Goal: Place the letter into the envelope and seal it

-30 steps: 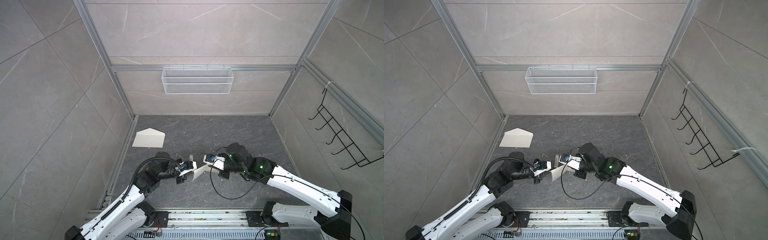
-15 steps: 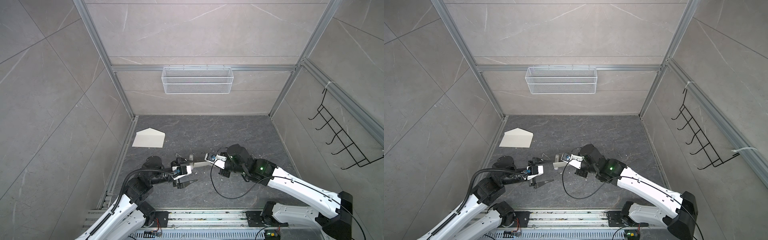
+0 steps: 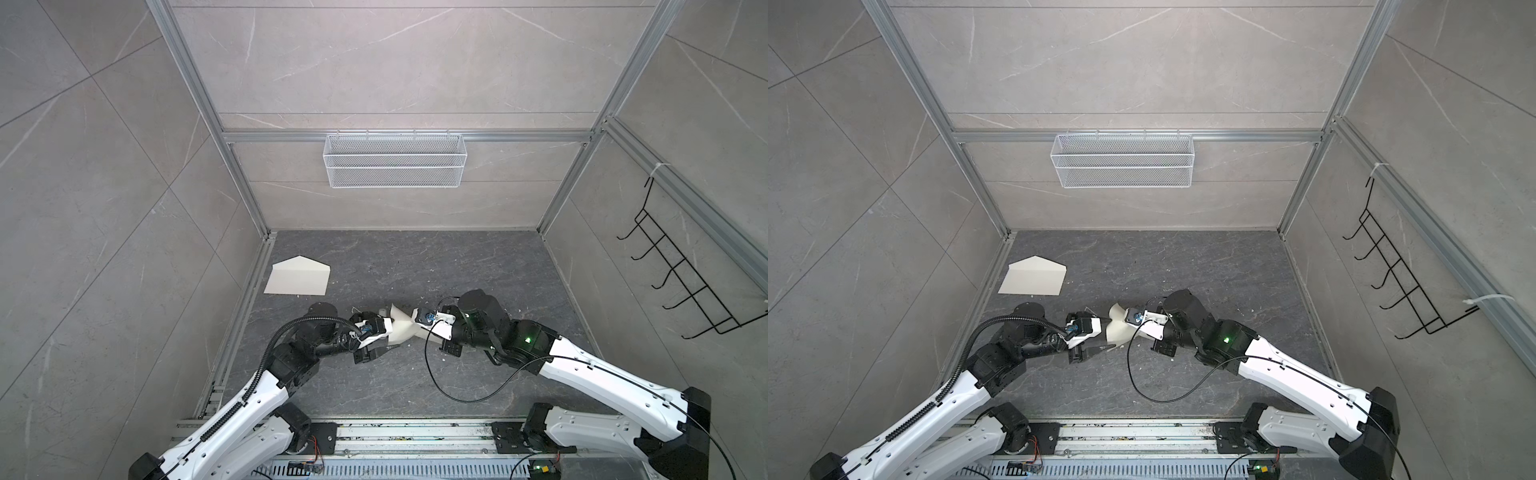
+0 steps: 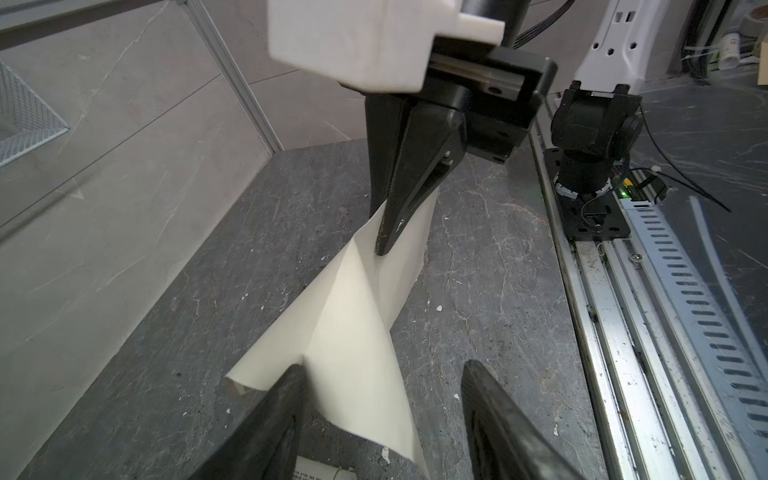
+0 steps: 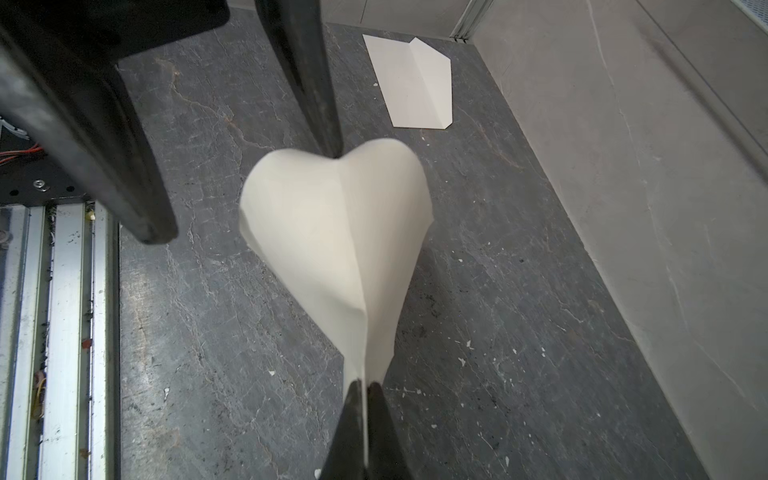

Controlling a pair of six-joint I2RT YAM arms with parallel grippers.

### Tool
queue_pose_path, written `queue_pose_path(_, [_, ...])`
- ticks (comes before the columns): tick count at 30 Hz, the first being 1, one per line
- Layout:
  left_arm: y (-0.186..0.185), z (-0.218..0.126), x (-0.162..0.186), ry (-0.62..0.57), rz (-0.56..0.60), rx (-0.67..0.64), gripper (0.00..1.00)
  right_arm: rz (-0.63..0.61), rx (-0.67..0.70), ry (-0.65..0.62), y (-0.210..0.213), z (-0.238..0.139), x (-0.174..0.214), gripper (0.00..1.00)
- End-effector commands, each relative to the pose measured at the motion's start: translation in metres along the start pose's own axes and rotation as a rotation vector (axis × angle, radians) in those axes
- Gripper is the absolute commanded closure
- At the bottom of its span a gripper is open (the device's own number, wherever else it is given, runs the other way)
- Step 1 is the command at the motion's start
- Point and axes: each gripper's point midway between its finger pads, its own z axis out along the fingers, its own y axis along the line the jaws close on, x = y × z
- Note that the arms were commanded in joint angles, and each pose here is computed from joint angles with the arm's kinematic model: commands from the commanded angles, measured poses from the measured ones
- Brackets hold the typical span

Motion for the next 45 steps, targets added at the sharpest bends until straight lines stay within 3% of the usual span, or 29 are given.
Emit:
queue_pose_path(1, [0.014, -0.008, -0.026, -0.071, 0.045, -0.072, 0.35, -0.016, -0.006, 0.001, 0.004, 0.000, 0.005, 1.00])
queue_pose_path(10, [0.007, -0.023, -0.036, -0.118, 0.098, -0.095, 0.21, -0.021, 0.006, 0.018, 0.004, 0.002, 0.011, 1.00])
queue_pose_path(16, [-0.004, -0.013, -0.025, -0.083, 0.070, -0.006, 0.22, -0.022, -0.006, 0.006, 0.005, 0.002, 0.006, 1.00])
queue_pose_path(20, [-0.002, -0.006, -0.019, -0.059, 0.055, 0.010, 0.29, -0.024, -0.008, -0.004, 0.006, 0.000, 0.003, 1.00])
queue_pose_path(31, [-0.002, 0.002, -0.013, -0.043, 0.039, 0.038, 0.61, -0.019, -0.033, -0.017, 0.011, 0.000, 0.001, 1.00])
queue_pose_path(40, [-0.001, 0.003, -0.007, -0.028, 0.039, 0.031, 0.97, -0.013, -0.035, -0.022, 0.011, -0.001, -0.001, 1.00])
queue_pose_path(43, [-0.001, 0.004, -0.007, -0.025, 0.038, 0.031, 1.00, -0.008, -0.038, -0.027, 0.011, -0.002, -0.002, 0.96])
queue_pose_path(45, [-0.001, 0.004, -0.007, -0.024, 0.038, 0.031, 1.00, -0.003, -0.035, -0.035, 0.010, -0.004, -0.005, 0.85])
